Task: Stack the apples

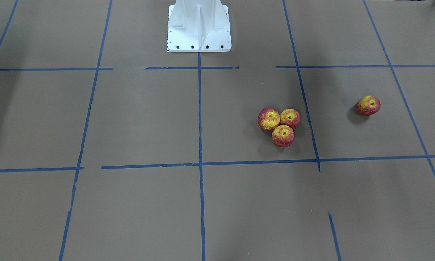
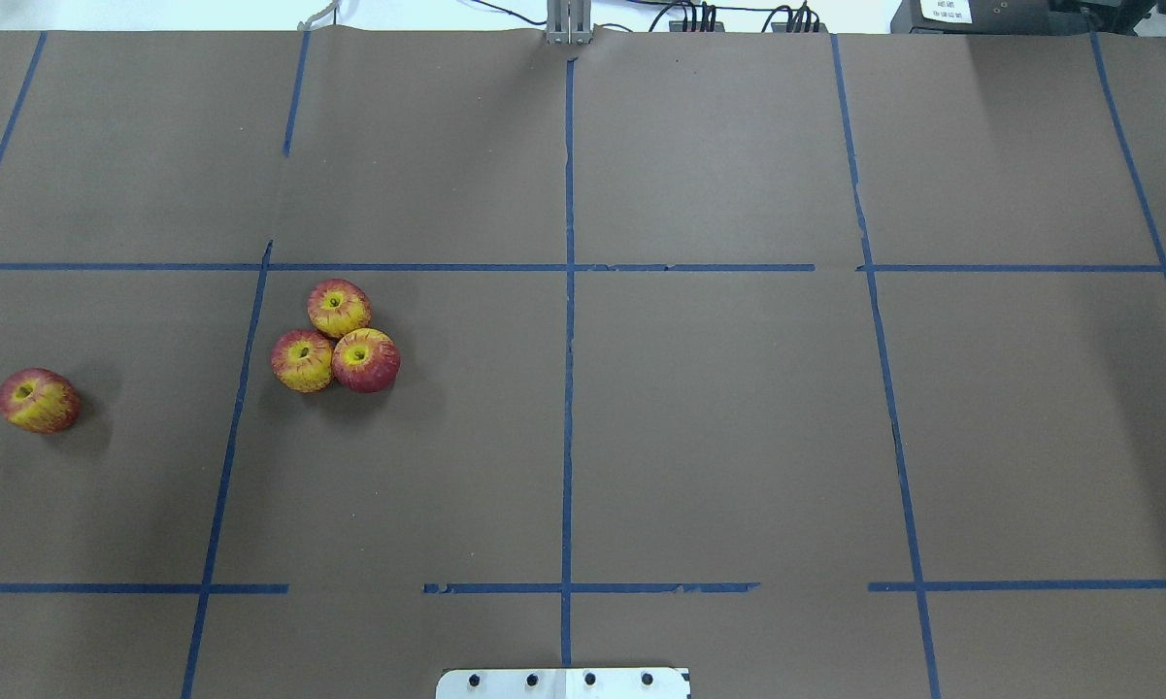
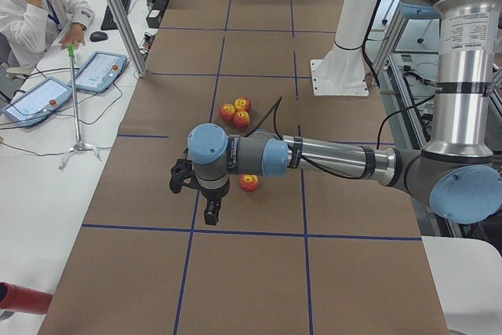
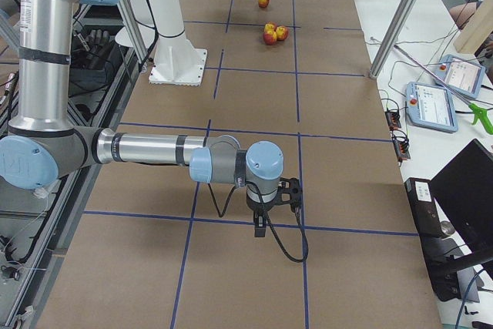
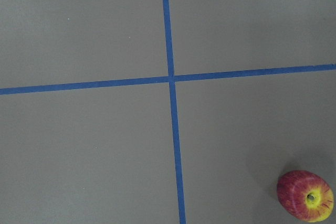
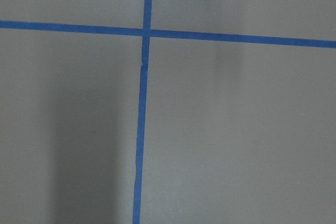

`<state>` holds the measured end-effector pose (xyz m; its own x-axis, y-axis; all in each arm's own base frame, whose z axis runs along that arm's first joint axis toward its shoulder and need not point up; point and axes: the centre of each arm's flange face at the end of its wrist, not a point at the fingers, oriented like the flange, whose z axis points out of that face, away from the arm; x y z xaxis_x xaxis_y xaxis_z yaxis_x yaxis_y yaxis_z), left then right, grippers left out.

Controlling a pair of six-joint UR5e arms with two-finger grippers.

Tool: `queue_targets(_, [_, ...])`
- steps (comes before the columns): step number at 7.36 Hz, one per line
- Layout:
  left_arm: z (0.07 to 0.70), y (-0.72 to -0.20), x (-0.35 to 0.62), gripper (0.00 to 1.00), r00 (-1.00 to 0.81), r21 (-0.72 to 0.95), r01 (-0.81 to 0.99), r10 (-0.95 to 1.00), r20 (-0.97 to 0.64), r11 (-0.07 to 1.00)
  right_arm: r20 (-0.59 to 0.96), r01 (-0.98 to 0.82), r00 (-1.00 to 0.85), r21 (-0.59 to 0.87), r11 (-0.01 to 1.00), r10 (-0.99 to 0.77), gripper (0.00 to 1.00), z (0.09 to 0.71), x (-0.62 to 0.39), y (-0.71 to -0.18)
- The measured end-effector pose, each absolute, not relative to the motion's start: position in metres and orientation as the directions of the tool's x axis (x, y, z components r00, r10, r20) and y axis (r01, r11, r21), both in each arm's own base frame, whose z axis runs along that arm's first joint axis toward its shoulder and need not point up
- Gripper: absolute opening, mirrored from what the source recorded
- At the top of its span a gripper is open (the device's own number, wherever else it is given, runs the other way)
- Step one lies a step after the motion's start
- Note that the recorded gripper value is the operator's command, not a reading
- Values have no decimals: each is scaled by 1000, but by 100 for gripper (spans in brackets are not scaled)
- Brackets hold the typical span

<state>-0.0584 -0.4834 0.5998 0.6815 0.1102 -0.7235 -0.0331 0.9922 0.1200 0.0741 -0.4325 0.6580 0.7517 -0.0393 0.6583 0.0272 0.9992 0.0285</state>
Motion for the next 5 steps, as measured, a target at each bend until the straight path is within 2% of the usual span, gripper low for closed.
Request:
queue_targets(2, [584, -492, 38, 100, 653, 64, -40, 75, -754, 997, 658, 27, 752, 29, 999, -39, 100, 658, 74, -432])
queue_targets(5, [568, -475, 155, 100, 640, -65, -5, -47, -767, 998, 658, 27, 752, 29, 999, -39, 100, 658, 74, -433])
